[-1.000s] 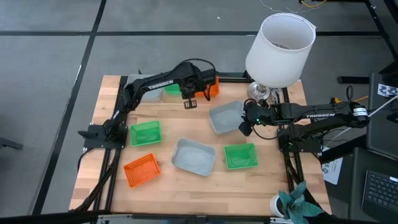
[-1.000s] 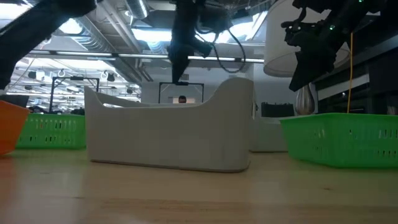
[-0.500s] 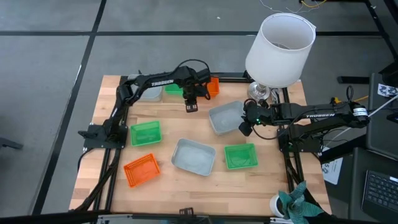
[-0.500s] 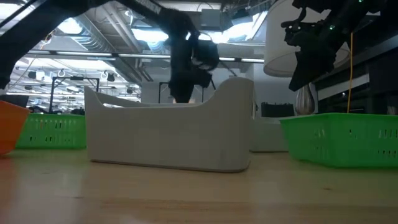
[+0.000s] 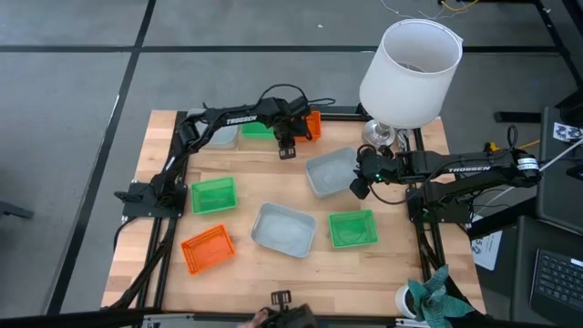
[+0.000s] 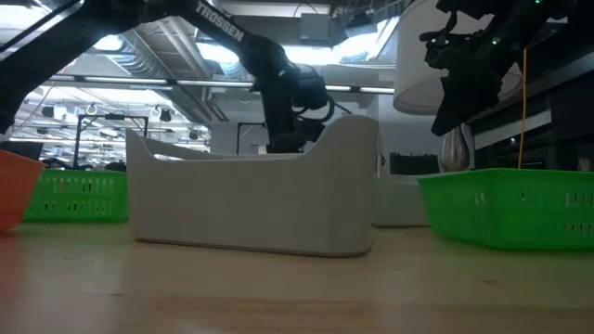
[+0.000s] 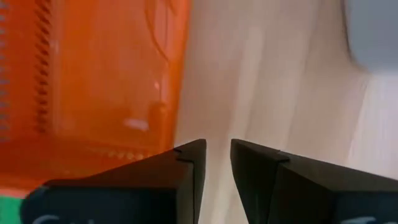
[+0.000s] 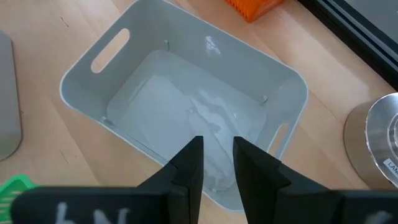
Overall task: Stack baskets by color
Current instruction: Adjust the orange bins
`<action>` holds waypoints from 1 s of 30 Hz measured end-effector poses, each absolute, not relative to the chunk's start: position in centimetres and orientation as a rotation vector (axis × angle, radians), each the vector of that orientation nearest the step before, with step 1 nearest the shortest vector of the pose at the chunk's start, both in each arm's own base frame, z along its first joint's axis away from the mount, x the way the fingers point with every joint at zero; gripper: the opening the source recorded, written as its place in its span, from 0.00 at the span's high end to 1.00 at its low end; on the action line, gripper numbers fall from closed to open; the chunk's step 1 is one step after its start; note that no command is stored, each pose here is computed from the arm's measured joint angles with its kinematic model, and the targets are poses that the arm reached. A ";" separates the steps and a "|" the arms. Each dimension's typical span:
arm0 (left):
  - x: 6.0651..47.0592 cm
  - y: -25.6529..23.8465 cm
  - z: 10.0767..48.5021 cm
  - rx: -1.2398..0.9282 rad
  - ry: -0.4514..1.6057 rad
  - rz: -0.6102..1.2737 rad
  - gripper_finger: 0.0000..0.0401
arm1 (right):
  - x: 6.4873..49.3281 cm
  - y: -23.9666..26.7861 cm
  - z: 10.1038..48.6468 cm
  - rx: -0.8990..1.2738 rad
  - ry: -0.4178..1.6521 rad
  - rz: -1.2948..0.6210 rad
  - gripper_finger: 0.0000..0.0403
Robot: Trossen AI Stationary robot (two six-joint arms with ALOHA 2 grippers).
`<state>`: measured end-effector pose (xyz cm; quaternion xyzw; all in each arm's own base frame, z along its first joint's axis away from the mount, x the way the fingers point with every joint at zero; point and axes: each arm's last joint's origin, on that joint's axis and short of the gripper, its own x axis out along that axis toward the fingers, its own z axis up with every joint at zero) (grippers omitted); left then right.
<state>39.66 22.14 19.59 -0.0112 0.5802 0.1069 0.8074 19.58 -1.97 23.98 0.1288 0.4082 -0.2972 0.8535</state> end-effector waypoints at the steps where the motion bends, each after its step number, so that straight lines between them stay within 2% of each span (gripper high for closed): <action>1: 39.8 22.3 19.7 -0.014 1.221 0.233 0.83 | 19.6 -2.0 24.0 0.271 0.859 -0.625 0.78; 30: 41.2 23.6 19.6 0.069 1.062 0.272 0.83 | 19.6 -2.0 24.0 0.270 0.859 -0.626 0.78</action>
